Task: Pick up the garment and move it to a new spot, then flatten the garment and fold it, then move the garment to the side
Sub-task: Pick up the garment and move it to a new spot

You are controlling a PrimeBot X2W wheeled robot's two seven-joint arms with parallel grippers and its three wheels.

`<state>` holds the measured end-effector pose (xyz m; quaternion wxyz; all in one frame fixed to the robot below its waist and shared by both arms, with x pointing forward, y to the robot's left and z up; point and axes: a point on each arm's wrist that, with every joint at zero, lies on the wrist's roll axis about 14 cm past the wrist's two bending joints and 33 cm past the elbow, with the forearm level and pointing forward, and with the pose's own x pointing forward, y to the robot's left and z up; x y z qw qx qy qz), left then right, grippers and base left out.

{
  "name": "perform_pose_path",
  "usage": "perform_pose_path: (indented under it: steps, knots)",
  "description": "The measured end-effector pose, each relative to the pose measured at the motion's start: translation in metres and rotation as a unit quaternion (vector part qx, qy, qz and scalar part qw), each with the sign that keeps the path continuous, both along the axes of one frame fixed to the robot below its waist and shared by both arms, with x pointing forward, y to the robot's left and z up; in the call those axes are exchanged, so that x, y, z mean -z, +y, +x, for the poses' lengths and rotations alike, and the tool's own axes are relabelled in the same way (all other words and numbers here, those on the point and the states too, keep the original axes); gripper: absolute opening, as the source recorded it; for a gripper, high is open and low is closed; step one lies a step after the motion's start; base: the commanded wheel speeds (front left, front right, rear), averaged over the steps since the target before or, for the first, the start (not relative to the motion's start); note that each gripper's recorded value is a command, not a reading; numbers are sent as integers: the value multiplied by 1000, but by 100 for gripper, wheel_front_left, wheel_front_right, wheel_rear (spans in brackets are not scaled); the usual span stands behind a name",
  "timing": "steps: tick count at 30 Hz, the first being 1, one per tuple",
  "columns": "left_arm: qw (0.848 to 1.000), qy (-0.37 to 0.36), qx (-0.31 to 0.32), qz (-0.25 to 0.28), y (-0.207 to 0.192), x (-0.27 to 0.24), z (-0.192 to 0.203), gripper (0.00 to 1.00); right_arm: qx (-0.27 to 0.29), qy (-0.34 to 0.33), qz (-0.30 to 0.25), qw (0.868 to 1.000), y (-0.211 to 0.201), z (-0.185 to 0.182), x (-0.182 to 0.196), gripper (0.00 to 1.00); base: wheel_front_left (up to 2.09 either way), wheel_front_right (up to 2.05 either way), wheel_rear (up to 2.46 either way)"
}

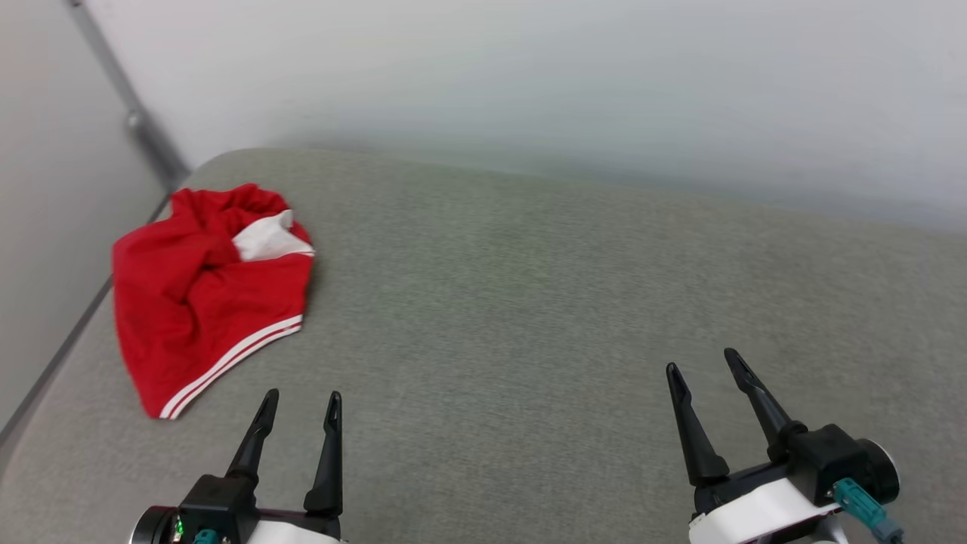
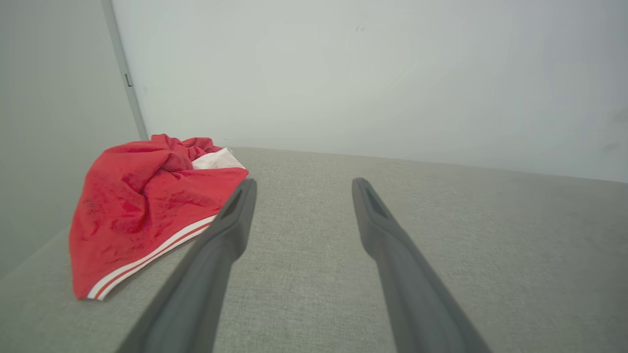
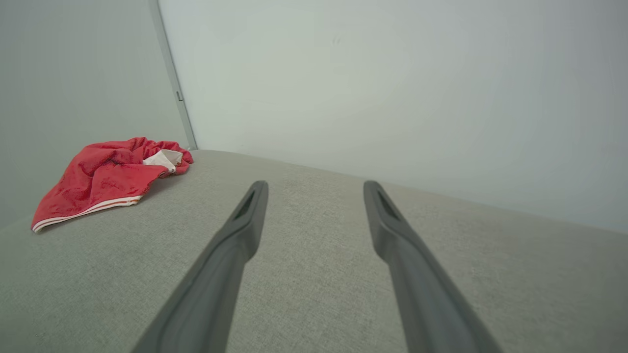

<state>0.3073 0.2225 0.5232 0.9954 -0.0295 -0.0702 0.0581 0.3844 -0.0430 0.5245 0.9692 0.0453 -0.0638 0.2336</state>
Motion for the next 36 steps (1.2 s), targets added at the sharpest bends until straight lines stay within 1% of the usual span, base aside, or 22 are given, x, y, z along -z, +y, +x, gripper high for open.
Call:
perform_pose_path:
  steps: [7, 12, 17, 24, 36]
  knots:
    - [998, 0, -57, 4, 30, 0, -33, 100, -62, 2, -2, 998, 41, -5, 1, 100, 0, 0, 0]
    - [996, 0, -89, 11, 44, 0, -57, 100, -108, 0, 0, 994, 71, -11, -1, 100, 0, 0, 0]
    - [994, 2, -109, 7, 52, 4, -75, 100, -133, -2, 0, 991, 88, -17, -4, 100, 0, 0, 0]
    - [993, -1, -121, 4, 57, 3, -82, 100, -145, -6, 1, 989, 95, -20, -7, 100, 0, 0, 0]
    - [993, 7, -120, 2, 59, 5, -76, 100, -147, 6, -3, 989, 96, -20, 3, 100, 0, 0, 0]
